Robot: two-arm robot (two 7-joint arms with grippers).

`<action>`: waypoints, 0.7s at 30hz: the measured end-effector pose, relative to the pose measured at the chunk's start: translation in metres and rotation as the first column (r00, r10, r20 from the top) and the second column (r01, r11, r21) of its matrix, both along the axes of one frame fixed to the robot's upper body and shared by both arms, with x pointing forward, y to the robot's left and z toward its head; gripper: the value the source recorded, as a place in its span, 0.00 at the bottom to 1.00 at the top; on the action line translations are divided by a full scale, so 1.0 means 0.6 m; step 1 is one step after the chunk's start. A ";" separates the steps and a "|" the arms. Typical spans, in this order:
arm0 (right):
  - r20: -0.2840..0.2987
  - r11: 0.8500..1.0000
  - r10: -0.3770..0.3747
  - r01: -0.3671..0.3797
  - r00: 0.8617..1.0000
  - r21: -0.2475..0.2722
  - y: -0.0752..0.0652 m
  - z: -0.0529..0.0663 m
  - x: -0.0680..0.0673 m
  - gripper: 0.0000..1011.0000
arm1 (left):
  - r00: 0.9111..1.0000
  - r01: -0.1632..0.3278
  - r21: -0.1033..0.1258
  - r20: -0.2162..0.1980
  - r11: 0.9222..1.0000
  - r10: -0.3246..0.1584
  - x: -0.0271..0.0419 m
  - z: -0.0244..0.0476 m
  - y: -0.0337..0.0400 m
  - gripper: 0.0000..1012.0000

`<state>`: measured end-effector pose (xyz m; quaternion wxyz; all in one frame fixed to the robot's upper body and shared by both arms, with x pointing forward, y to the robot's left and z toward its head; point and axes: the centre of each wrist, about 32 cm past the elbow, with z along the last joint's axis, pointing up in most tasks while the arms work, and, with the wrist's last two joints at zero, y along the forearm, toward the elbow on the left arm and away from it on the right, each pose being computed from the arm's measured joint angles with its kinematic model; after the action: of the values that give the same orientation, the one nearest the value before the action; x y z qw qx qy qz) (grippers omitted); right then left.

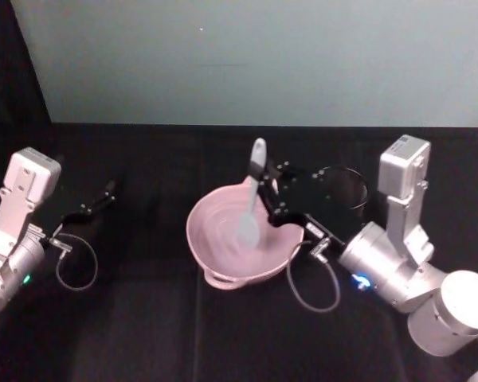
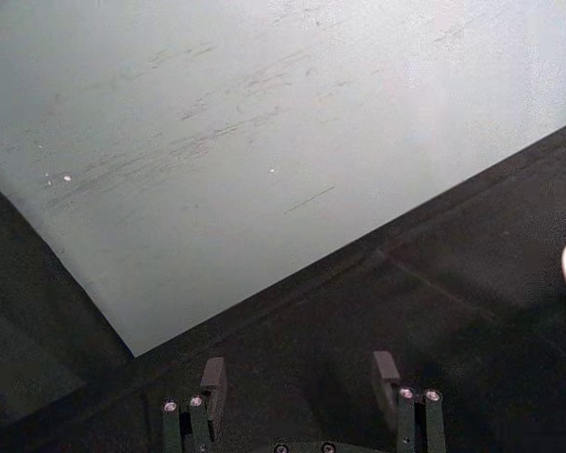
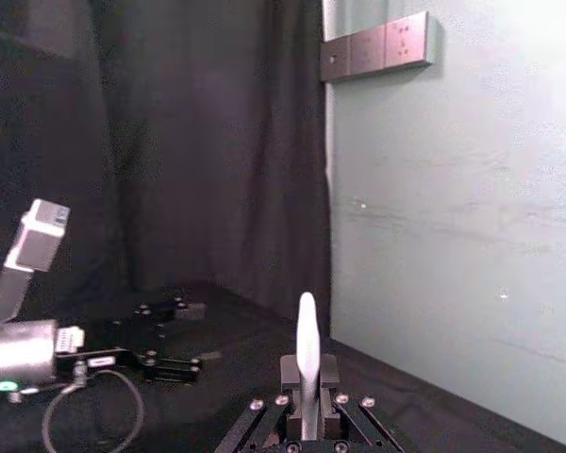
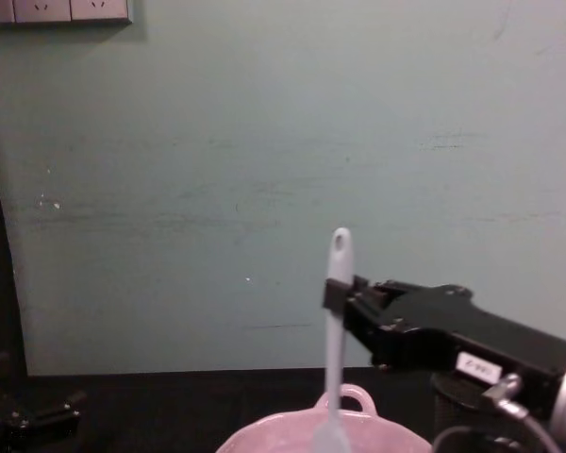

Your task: Use the one hand to pick up the spoon and stir the clear water in the bowl.

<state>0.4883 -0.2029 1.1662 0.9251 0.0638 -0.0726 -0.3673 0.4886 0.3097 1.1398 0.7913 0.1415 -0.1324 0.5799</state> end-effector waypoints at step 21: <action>0.053 0.992 -0.121 0.119 0.991 0.043 0.069 -0.041 0.067 0.11 | 1.000 0.000 0.000 0.000 1.000 0.000 0.000 0.000 0.000 1.00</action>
<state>0.5286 -0.1612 1.1419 0.8974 0.0879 -0.0945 -0.4218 0.4886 0.3097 1.1398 0.7913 0.1415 -0.1324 0.5799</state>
